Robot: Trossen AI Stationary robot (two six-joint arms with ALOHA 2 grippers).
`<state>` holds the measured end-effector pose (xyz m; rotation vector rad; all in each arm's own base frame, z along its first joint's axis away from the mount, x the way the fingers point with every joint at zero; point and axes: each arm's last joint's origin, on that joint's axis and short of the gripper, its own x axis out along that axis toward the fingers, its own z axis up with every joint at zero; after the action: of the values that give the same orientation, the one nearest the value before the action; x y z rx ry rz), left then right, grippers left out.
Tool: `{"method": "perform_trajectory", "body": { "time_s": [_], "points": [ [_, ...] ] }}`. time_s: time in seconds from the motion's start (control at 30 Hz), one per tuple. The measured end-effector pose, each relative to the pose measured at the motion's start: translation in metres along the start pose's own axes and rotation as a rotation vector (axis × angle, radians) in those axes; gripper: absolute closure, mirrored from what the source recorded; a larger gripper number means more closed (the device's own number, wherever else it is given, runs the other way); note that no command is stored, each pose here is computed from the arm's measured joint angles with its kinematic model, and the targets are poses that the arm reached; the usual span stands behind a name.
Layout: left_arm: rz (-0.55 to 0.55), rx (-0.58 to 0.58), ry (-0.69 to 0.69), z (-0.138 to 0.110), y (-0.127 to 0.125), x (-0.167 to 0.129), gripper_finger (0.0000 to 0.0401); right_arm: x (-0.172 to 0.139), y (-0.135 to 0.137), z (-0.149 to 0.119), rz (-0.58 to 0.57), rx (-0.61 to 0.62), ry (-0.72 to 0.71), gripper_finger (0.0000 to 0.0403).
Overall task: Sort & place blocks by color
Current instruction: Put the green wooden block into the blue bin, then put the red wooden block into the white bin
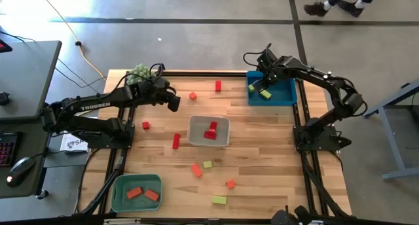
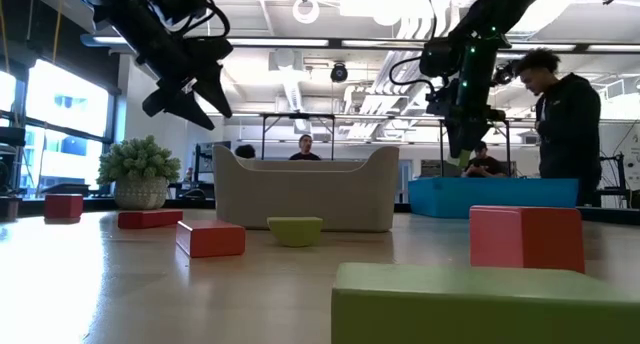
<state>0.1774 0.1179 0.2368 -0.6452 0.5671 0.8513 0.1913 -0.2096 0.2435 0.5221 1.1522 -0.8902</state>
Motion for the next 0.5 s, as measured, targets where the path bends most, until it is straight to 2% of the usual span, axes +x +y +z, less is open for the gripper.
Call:
{"method": "perform_trajectory", "body": {
  "time_s": [0.23, 0.5],
  "points": [
    [0.008, -0.094, 0.024, -0.002, 0.001, 0.0, 0.015, 0.0, 0.0, 0.001, -0.002, 0.003, -0.009, 0.0205],
    [0.107, -0.187, 0.196, -0.019, 0.01, -0.002, 0.0153, 0.0, 0.0, 0.001, 0.003, 0.021, -0.008, 0.0197]
  ]
}}
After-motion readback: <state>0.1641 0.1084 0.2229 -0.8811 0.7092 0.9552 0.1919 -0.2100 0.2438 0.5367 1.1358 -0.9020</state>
